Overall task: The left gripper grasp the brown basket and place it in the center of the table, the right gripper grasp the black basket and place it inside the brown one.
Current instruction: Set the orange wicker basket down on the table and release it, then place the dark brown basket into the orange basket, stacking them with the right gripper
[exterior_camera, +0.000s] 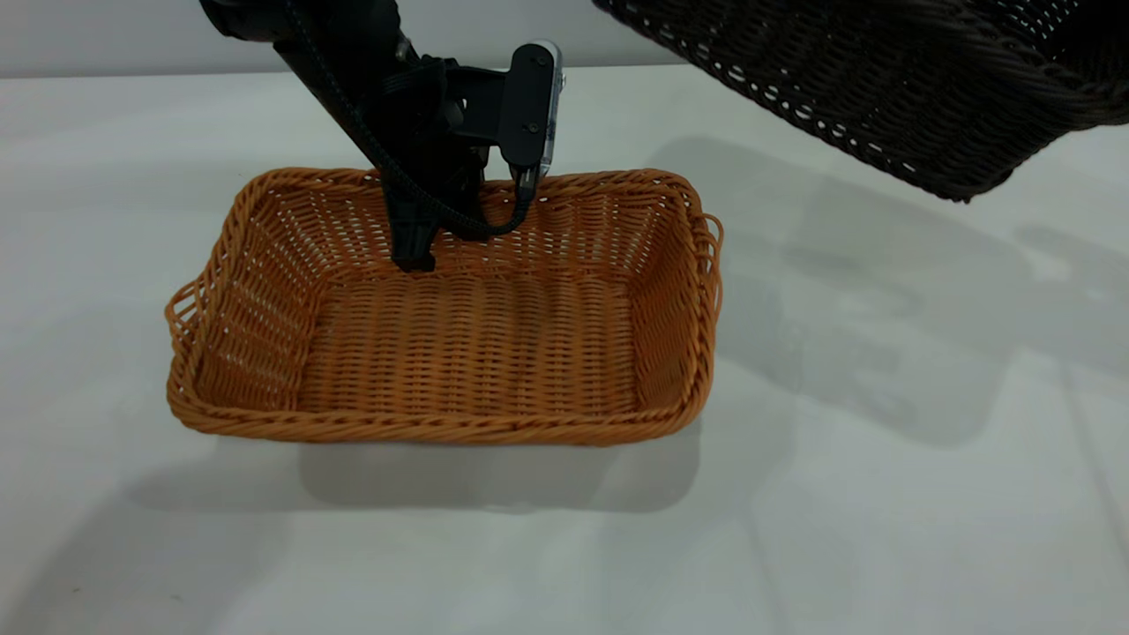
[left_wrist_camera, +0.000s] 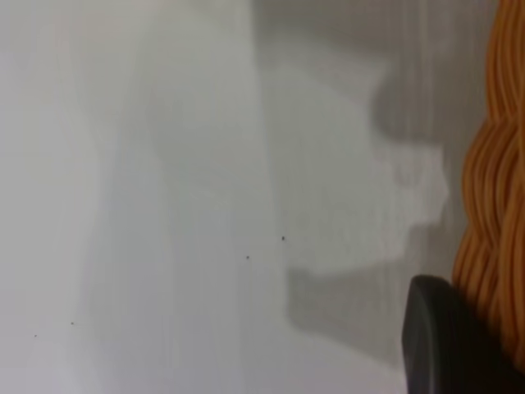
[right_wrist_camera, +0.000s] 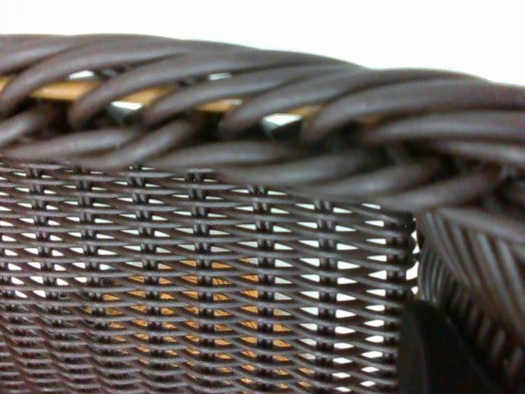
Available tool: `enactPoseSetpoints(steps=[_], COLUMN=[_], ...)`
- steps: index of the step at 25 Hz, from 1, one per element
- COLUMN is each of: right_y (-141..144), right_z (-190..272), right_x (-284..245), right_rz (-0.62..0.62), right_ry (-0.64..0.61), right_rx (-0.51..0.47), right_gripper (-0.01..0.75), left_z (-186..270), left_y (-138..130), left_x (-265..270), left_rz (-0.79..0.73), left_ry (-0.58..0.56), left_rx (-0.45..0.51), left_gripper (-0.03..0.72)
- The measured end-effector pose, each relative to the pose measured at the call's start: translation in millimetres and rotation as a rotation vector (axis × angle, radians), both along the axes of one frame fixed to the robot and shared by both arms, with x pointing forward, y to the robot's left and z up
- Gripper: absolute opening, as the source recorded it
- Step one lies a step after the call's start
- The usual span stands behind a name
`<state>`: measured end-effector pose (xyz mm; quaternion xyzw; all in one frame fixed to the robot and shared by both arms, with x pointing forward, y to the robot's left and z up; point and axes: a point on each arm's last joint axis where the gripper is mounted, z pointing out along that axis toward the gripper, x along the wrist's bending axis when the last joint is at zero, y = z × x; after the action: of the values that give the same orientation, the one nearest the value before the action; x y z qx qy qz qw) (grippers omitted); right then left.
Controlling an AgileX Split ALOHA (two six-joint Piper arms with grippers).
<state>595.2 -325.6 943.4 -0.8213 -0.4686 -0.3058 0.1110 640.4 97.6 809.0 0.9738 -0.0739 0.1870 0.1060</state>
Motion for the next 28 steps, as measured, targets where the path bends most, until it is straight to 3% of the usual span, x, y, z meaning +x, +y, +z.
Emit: enactPoseSetpoints(steps=[6,15,20,24,28], right_y=[-8.6,-17.3,-17.1,-14.3,17.9], right_z=[-0.8,-0.6,-0.4,-1.0,-7.0], right_x=[-1.3,-3.7,-3.7,-3.5,0.1], right_rz=[-0.018,-0.032,-0.030,-0.020,0.065], right_ry=[0.006,0.017,0.017,0.021,0.038], right_rx=[0.002,0.014,0.016,0.018,0.019], right_gripper=[0.083,0.083,0.083,0.083,0.083], left_z=[-0.1,23.9,91.4,176.8,259.3], left_y=[-1.9,-7.4,-7.5,-0.2,13.4], left_x=[-1.3,-1.4,-12.8,-37.7,-70.3], left_rz=[0.031,0.079,0.034,-0.023,-0.057], left_ry=[0.022,0.021,0.055,0.046,-0.057], left_rx=[-0.031,-0.098,-0.127,-0.166,-0.237], left_gripper=[0.132,0.416,0.445,0.446,0.446])
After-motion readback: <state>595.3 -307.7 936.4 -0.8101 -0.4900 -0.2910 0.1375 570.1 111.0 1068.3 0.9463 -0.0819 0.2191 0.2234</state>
